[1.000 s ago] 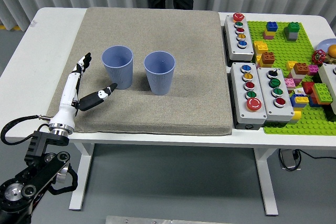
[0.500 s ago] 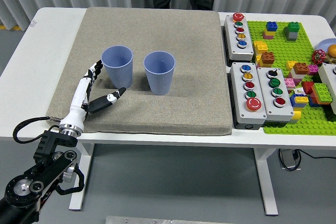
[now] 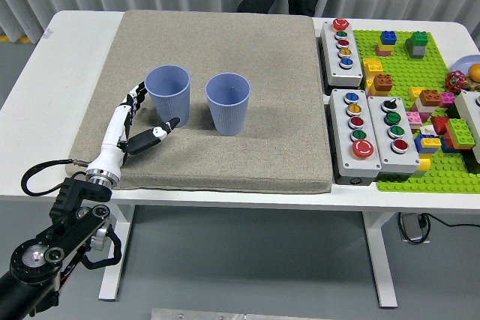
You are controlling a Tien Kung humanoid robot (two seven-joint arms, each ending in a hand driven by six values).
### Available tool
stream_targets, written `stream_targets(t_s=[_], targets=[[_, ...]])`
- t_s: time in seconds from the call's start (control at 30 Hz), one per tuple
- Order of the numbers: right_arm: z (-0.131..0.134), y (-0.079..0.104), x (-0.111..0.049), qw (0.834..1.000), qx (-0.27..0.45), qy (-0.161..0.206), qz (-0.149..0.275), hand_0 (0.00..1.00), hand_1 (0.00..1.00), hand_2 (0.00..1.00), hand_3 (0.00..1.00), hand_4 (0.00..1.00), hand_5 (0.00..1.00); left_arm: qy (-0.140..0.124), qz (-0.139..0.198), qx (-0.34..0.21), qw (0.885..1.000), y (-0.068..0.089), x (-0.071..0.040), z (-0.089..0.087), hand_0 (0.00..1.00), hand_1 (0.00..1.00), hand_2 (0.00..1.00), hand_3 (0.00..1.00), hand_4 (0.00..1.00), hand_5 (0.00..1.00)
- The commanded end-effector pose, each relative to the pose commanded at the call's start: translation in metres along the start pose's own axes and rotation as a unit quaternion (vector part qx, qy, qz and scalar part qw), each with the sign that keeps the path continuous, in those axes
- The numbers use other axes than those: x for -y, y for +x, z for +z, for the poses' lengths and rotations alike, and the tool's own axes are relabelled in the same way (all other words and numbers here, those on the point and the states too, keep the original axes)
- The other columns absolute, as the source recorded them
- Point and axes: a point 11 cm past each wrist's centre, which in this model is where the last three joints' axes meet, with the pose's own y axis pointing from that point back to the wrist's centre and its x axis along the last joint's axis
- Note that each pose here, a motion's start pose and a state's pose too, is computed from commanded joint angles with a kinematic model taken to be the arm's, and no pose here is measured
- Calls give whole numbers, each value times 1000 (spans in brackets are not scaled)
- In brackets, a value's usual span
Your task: Pick cup pour cup place
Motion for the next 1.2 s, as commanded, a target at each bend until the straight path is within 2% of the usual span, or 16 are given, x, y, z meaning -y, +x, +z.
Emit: stream_targets(t_s=[0.6,1.2], targets=[[-2,-1,-1,1000,1,2,-1,669,610,556,551,2,208,-1,-5,9,1000,-1,14,4,997,990,998,998,927,311],[-4,-2,-1,1000,0,4,-3,668,610,556,551,2,208,-2,-7,11,1000,-4,21,7,997,989,998,998,935,357]])
